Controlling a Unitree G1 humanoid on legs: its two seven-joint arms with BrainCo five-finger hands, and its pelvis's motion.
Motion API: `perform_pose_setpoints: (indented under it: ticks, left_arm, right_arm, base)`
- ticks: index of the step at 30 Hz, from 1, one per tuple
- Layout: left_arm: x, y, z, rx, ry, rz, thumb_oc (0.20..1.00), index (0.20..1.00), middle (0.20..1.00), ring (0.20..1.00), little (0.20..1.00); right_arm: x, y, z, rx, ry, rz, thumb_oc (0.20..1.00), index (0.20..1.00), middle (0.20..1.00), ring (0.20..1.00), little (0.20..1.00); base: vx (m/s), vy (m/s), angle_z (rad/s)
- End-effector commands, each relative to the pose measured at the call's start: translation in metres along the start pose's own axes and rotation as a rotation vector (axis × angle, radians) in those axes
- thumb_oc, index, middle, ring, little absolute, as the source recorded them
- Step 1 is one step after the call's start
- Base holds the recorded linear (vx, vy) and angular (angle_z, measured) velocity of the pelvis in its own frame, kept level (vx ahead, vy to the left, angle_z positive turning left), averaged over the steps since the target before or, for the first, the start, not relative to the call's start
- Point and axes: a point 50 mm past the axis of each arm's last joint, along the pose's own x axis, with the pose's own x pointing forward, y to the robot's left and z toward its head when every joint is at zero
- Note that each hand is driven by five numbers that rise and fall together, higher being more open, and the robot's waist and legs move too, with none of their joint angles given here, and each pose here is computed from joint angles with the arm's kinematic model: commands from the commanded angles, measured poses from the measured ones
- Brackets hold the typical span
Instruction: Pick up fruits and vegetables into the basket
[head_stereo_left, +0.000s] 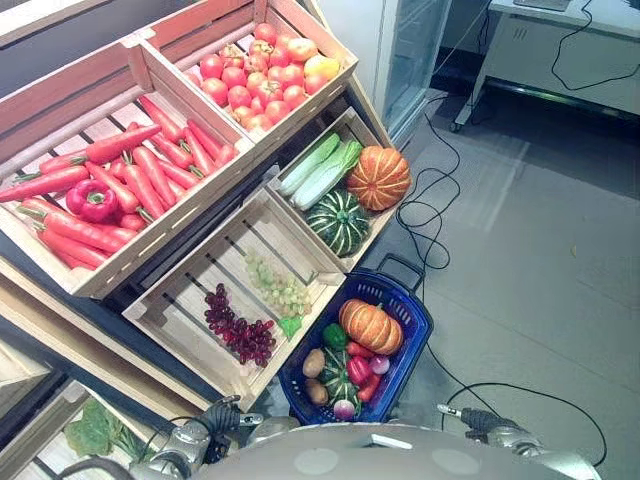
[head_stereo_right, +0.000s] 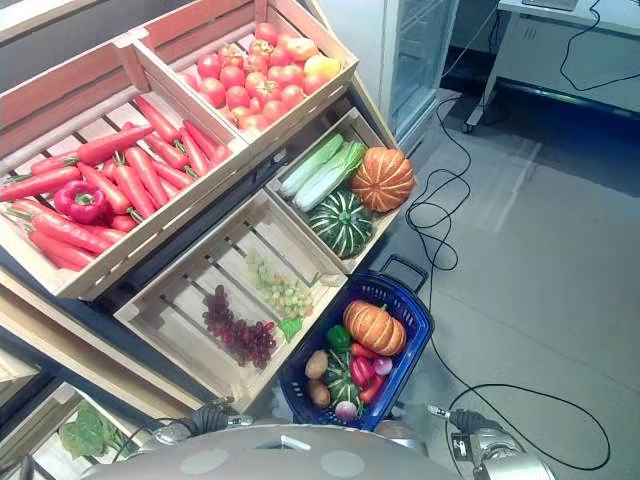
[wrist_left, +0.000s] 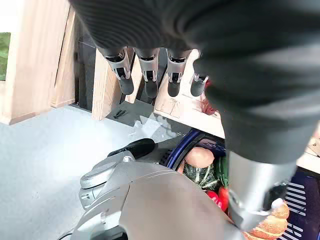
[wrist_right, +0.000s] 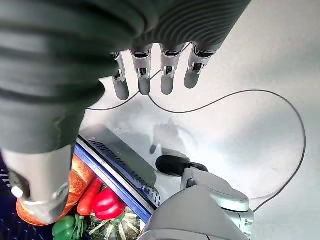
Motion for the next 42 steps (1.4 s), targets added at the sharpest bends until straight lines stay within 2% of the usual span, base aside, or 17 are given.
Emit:
perform_pose_setpoints:
  ticks: [1, 35, 38, 42]
  left_arm:
    - [0.001, 0.017, 0.015, 0.026, -0.018, 0.025, 1.000, 1.000, 1.000, 1.000, 1.000]
    - [0.001, 0.017, 0.017, -0.074, -0.058, 0.033, 1.000, 1.000, 1.000, 1.000, 1.000]
    - [0.001, 0.018, 0.024, -0.105, -0.103, 0.027, 1.000, 1.000, 1.000, 1.000, 1.000]
    - [0.002, 0.022, 0.057, -0.151, -0.244, 0.016, 1.000, 1.000, 1.000, 1.000, 1.000]
  right_arm:
    - [0.001, 0.003, 0.014, -0.008, -0.013, -0.007, 1.000, 1.000, 1.000, 1.000, 1.000]
    - [0.000, -0.001, 0.008, 0.021, 0.001, -0.022, 1.000, 1.000, 1.000, 1.000, 1.000]
    - [0.000, -0.003, 0.014, 0.031, -0.020, -0.033, 1.000, 1.000, 1.000, 1.000, 1.000]
    - [-0.001, -0.008, 0.041, 0.048, -0.097, -0.055, 1.000, 1.000, 1.000, 1.000, 1.000]
  base:
    - [-0.23, 0.023, 0.03]
    - [0.01, -0.002, 0.00]
    - [-0.08, -0.012, -0.01]
    - [-0.23, -0.013, -0.03]
